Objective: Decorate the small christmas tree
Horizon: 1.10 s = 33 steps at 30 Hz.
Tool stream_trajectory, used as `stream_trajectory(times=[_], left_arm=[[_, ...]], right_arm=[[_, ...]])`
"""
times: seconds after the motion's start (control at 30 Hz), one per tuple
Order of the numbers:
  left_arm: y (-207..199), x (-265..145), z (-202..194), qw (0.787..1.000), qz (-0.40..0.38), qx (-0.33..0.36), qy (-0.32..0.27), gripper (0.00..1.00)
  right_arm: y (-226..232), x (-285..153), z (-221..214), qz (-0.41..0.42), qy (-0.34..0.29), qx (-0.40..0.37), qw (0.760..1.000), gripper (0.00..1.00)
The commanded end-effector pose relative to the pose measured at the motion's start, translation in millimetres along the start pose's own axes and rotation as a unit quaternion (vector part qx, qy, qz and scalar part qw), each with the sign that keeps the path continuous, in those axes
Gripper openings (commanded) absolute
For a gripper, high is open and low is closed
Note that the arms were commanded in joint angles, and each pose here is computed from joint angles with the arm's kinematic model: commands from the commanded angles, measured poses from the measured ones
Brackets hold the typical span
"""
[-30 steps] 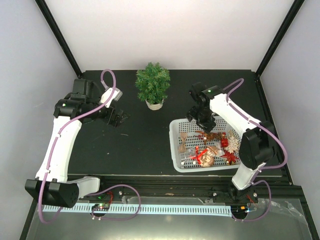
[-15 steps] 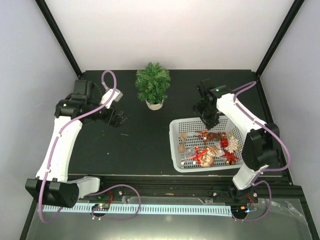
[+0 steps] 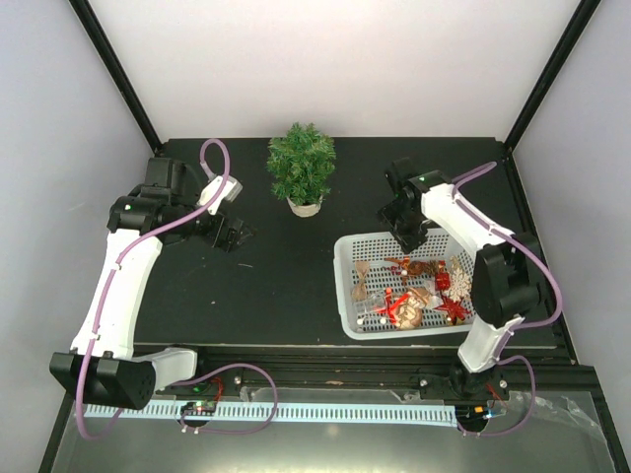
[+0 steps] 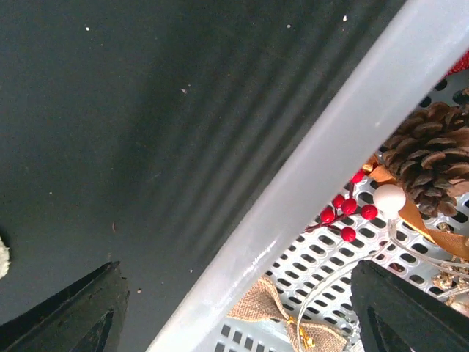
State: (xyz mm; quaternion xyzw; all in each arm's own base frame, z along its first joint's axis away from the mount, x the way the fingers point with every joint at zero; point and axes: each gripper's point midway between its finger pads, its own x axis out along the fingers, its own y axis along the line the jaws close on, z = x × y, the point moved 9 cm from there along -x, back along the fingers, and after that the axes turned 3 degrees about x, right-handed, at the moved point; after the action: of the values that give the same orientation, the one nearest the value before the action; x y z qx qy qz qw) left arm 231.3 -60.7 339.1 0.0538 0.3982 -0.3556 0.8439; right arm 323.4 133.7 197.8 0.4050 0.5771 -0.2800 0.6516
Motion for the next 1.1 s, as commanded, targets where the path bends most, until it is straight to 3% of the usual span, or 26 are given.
stream_trajectory(times=[0.0, 0.4, 0.7, 1.07], left_arm=[[-4, -7, -2, 1.000, 0.005, 0.006, -0.001, 0.99], [-3, -7, -3, 1.000, 0.010, 0.004, 0.000, 0.99], [-2, -3, -5, 1.000, 0.009, 0.001, 0.001, 0.99], [-2, -3, -7, 1.000, 0.007, -0.001, 0.000, 0.99]], right_arm=[[3, 10, 3, -0.007, -0.004, -0.010, 1.000, 0.82], [11, 15, 4, -0.006, -0.009, -0.057, 0.998, 0.59], [15, 11, 2, 0.002, -0.014, -0.084, 0.996, 0.34], [20, 9, -5, 0.022, -0.004, -0.117, 0.993, 0.21]])
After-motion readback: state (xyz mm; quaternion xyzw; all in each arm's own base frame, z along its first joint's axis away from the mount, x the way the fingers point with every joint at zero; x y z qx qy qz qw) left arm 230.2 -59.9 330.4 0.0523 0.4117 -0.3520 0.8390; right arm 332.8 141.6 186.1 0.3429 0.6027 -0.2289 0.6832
